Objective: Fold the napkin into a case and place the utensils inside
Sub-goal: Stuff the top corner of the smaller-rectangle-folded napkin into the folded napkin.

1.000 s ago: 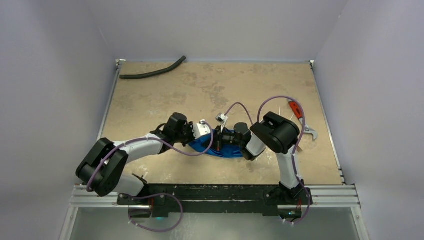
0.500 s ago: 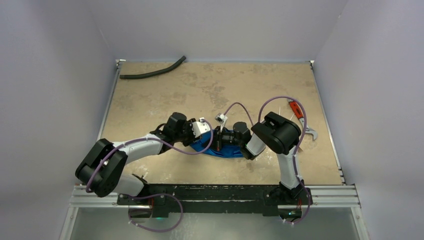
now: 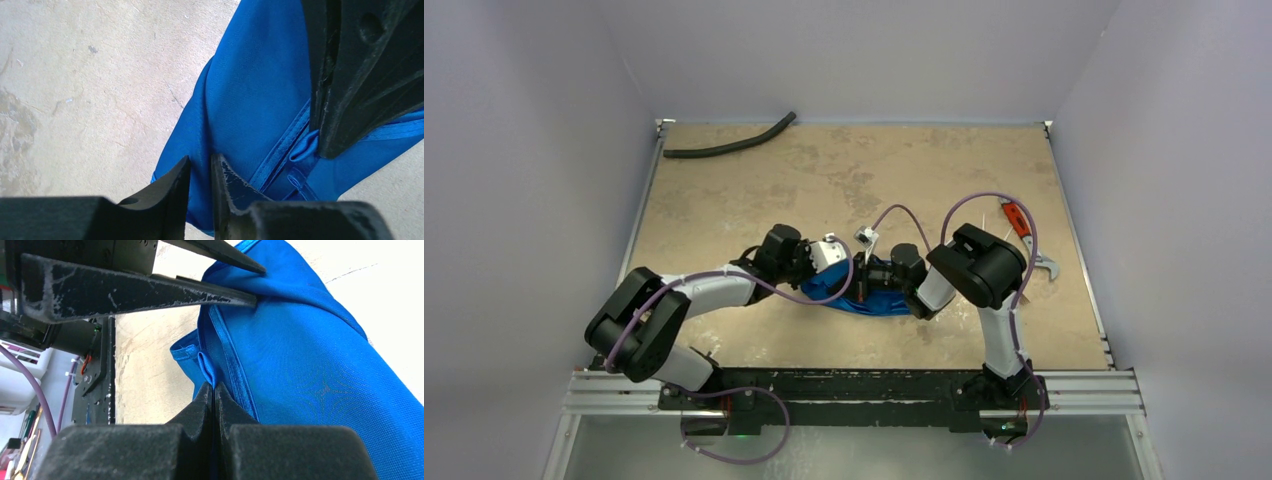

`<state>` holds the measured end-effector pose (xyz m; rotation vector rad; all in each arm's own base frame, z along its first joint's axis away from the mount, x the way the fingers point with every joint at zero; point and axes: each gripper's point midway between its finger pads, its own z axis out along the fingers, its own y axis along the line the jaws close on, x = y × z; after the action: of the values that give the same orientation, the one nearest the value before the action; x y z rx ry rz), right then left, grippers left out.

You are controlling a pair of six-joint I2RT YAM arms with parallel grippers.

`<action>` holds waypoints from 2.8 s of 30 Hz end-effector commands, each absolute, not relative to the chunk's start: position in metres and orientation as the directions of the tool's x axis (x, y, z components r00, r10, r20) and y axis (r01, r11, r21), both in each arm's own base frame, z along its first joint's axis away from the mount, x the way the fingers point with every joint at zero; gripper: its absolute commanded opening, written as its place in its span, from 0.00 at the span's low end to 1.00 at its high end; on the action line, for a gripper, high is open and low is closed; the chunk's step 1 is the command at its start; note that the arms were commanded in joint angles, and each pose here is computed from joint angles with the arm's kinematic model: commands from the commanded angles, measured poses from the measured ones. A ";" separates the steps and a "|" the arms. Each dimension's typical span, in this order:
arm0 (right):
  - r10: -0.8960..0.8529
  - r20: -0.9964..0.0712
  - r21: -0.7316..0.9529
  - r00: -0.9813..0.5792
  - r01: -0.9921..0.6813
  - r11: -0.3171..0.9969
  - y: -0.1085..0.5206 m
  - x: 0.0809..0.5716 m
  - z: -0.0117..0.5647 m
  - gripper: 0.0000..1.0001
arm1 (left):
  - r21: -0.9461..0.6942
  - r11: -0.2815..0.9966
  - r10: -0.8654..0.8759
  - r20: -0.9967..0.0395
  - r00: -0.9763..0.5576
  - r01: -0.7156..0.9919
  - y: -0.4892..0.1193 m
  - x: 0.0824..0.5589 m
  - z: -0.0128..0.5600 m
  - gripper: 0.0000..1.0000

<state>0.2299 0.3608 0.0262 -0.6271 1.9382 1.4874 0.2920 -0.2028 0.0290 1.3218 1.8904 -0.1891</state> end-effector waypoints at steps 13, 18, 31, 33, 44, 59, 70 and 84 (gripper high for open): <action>-0.014 -0.726 0.655 -0.688 -0.697 0.291 0.364 0.242 0.042 0.00 | 0.324 0.459 0.677 -0.730 -0.090 0.827 -0.219 0.308 0.057 0.00; -0.036 -0.698 0.670 -0.715 -0.670 0.321 0.366 0.247 0.039 0.00 | 0.297 0.417 0.683 -0.726 -0.081 0.859 -0.220 0.295 0.052 0.00; -0.027 -0.717 0.649 -0.697 -0.680 0.341 0.372 0.262 0.055 0.00 | 0.293 0.369 0.689 -0.723 -0.048 0.882 -0.217 0.280 0.049 0.00; -0.023 -0.719 0.647 -0.695 -0.680 0.346 0.371 0.265 0.056 0.00 | 0.287 0.365 0.688 -0.724 -0.049 0.886 -0.217 0.278 0.047 0.00; -0.041 -0.713 0.636 -0.700 -0.670 0.384 0.367 0.276 0.045 0.00 | 0.269 0.342 0.686 -0.727 -0.043 0.901 -0.220 0.269 0.046 0.00; -0.094 -0.618 0.634 -0.781 -0.566 0.527 0.345 0.268 -0.008 0.00 | 0.302 0.423 0.649 -0.759 -0.053 0.854 -0.223 0.289 0.071 0.00; -0.127 -0.618 0.589 -0.776 -0.564 0.580 0.349 0.276 0.001 0.00 | 0.291 0.414 0.649 -0.759 -0.056 0.862 -0.228 0.291 0.078 0.00; -0.163 -0.623 0.613 -0.765 -0.607 0.505 0.382 0.280 0.033 0.00 | 0.384 0.226 0.735 -0.671 0.103 0.895 -0.219 0.275 0.057 0.00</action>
<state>0.2790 0.3737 0.0302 -0.5920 2.2614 1.2017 0.2828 -0.2126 0.0527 1.4646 1.7636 -0.2253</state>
